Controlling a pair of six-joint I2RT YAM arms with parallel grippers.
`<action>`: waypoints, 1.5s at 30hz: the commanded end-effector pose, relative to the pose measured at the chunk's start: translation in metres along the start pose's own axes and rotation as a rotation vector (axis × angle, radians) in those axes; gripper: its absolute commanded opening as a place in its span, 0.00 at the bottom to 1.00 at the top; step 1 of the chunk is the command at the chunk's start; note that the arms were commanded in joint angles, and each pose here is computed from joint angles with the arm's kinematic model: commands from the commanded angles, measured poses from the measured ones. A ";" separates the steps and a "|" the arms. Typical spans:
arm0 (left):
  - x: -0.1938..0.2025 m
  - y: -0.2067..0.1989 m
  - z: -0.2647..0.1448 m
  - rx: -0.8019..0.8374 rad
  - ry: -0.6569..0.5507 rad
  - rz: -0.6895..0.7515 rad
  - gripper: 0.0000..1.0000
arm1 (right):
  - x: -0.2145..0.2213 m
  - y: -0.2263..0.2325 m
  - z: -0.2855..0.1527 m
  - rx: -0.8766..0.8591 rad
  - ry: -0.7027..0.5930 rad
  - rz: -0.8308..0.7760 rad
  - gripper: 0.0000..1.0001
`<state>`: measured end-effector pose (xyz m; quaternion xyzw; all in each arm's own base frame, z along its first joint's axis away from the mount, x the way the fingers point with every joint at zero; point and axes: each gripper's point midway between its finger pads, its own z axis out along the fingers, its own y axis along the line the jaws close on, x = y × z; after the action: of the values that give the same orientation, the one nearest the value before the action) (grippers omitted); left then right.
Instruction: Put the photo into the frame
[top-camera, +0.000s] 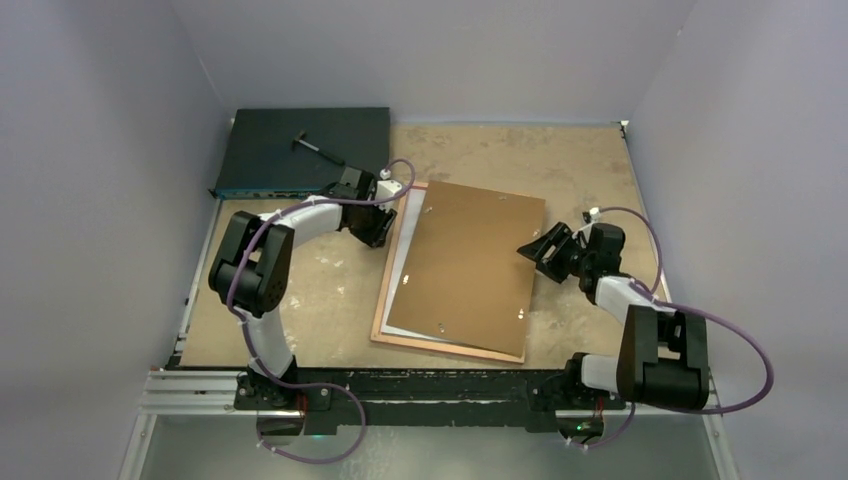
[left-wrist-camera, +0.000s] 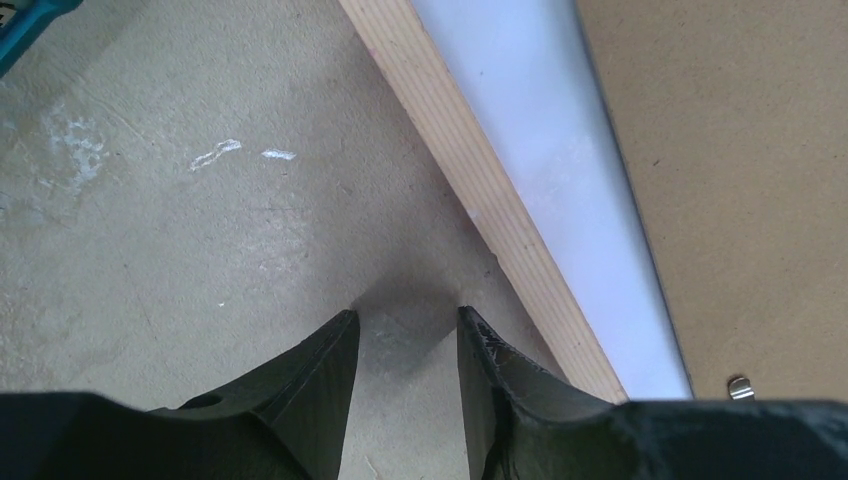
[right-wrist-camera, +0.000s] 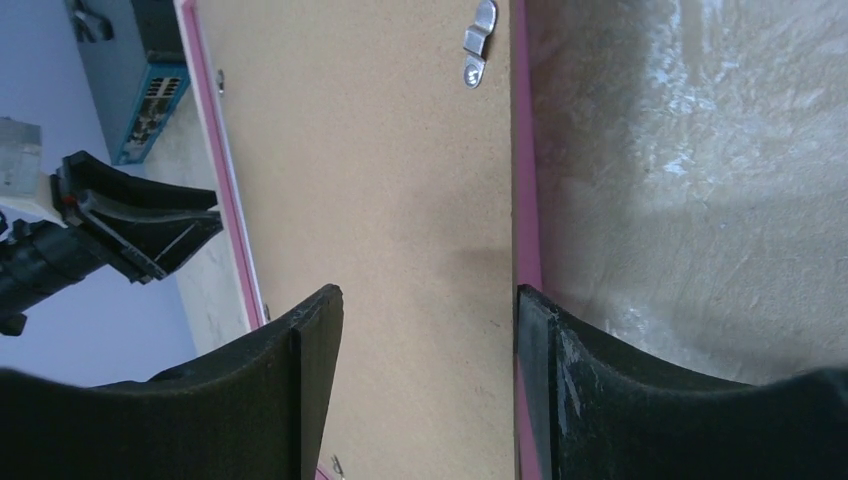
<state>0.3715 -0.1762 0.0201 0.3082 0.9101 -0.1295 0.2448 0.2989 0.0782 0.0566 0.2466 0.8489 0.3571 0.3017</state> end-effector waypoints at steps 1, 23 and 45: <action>0.015 -0.005 0.002 0.022 0.020 0.011 0.39 | -0.008 0.022 -0.012 -0.071 -0.026 -0.059 0.65; 0.016 -0.018 0.002 0.047 0.028 0.033 0.35 | 0.010 0.104 -0.047 -0.554 0.036 -0.068 0.49; 0.018 -0.020 0.002 0.054 0.036 0.027 0.31 | 0.012 0.137 -0.029 -0.580 0.079 -0.166 0.52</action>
<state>0.3681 -0.1827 0.0198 0.3236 0.9017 -0.1307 0.2551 0.2883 0.1463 0.1474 0.1100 0.7520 0.5599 0.3300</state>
